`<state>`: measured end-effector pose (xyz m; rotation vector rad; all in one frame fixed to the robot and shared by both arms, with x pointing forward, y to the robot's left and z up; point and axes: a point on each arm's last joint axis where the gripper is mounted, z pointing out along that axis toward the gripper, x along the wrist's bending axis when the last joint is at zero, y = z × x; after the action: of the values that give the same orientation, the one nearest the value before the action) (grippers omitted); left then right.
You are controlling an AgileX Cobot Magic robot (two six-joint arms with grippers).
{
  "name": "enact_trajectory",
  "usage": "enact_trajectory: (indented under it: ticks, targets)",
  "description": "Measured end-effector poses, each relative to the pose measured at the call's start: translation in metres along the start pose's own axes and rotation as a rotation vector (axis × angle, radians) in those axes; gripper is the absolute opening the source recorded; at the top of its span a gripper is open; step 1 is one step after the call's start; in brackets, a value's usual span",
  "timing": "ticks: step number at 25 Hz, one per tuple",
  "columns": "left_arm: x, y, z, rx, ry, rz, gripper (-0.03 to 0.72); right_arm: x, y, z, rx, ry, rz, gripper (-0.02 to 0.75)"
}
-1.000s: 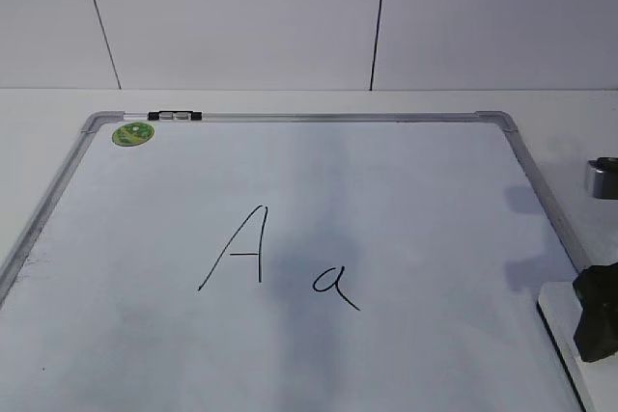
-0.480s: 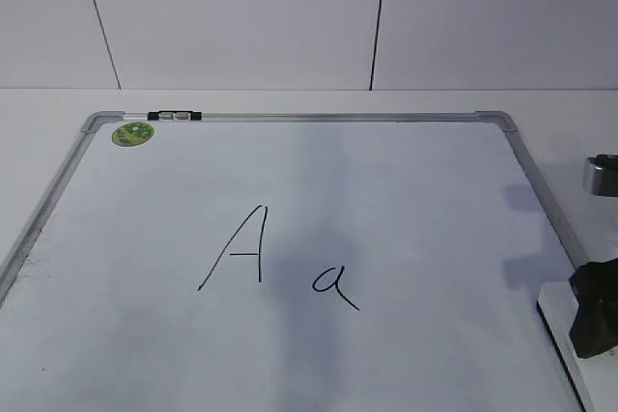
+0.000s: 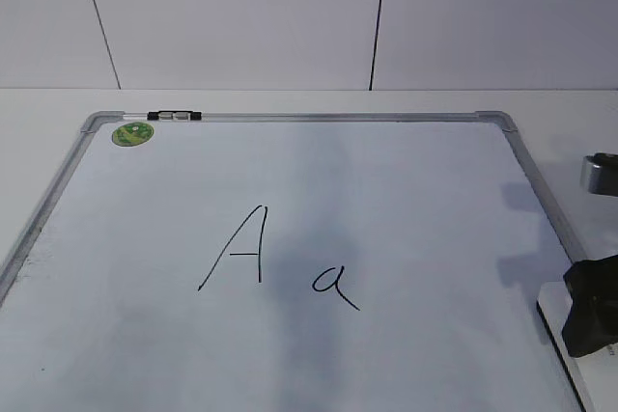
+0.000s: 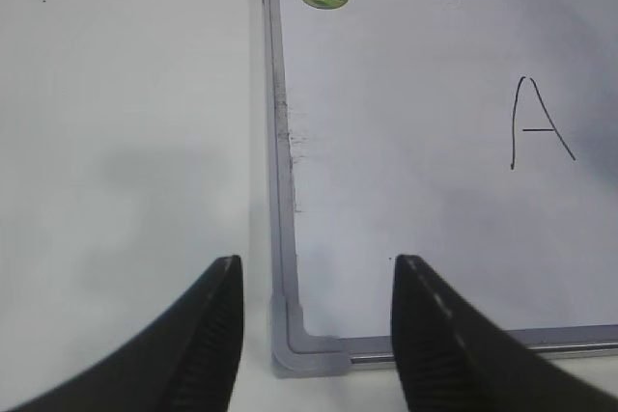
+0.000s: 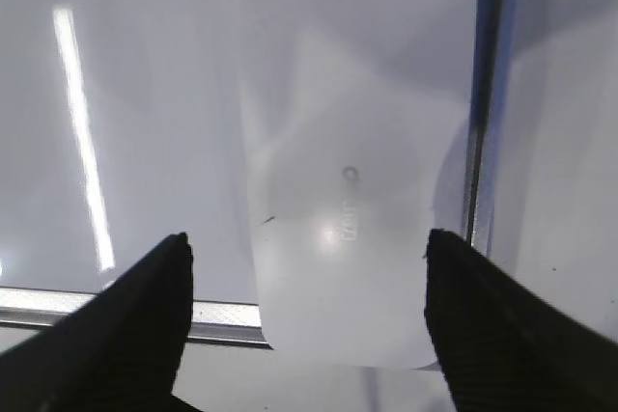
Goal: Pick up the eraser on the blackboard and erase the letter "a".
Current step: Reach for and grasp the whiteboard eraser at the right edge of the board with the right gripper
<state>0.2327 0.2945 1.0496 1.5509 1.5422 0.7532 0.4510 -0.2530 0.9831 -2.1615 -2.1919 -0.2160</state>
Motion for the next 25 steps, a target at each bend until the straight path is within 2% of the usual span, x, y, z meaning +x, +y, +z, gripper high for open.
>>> enact_trajectory:
  ticks: [10,15,25]
  targets:
    - [0.0001,-0.0001,-0.0001,0.003,-0.02,0.012,0.371,-0.0009,0.0,0.0,0.0,-0.01,-0.066,0.594]
    - [0.0001,-0.0001,-0.0001,0.003,-0.021,0.011,0.371,-0.0041,0.0003,0.0,-0.002,-0.045,-0.063,0.594]
    - [0.0001,-0.0001,-0.0001,0.003,-0.021,0.011,0.371,-0.0054,0.0012,0.0027,0.01,-0.058,-0.062,0.594]
